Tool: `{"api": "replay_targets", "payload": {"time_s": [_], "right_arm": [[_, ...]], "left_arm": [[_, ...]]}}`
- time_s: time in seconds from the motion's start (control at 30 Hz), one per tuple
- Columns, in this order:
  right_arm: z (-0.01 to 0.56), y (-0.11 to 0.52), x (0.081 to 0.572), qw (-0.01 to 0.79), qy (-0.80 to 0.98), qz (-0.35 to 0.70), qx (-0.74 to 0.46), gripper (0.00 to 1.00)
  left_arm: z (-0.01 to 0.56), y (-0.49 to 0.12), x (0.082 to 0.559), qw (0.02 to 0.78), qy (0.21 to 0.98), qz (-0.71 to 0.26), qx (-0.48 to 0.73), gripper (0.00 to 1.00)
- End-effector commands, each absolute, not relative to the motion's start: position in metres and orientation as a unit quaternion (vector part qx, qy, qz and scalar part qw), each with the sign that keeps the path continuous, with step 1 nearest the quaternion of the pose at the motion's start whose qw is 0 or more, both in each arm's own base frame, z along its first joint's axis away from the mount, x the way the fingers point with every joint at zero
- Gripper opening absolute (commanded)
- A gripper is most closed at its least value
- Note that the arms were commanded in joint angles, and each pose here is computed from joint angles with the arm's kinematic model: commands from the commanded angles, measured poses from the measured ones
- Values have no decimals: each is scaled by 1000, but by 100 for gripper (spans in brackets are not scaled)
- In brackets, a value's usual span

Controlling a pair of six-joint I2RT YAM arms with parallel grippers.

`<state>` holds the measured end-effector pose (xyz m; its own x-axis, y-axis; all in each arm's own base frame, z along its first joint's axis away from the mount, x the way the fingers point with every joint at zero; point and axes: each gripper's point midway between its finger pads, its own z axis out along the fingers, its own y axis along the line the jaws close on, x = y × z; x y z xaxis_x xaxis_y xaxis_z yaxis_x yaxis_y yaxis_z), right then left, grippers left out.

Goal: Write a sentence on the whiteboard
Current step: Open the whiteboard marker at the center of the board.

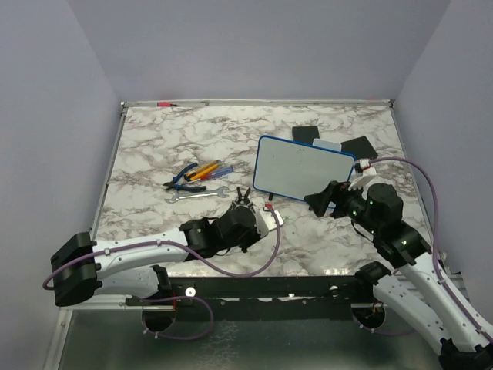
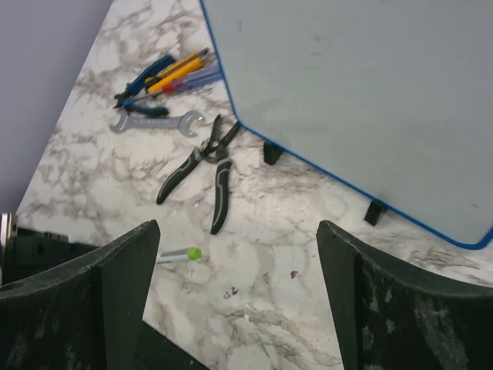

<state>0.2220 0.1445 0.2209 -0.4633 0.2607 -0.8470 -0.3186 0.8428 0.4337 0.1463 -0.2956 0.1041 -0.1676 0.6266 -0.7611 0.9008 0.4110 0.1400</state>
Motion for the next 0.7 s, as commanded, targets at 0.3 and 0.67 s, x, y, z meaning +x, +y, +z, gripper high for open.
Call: {"api": "replay_targets", "payload": {"time_s": [0.3, 0.67], "right_arm": [[197, 236, 150, 292, 773, 521, -212, 76], [183, 254, 142, 230, 773, 544, -231, 62]], "left_arm": [[153, -314, 116, 413, 677, -289, 535, 0], [158, -318, 107, 403, 666, -310, 545, 0]]}}
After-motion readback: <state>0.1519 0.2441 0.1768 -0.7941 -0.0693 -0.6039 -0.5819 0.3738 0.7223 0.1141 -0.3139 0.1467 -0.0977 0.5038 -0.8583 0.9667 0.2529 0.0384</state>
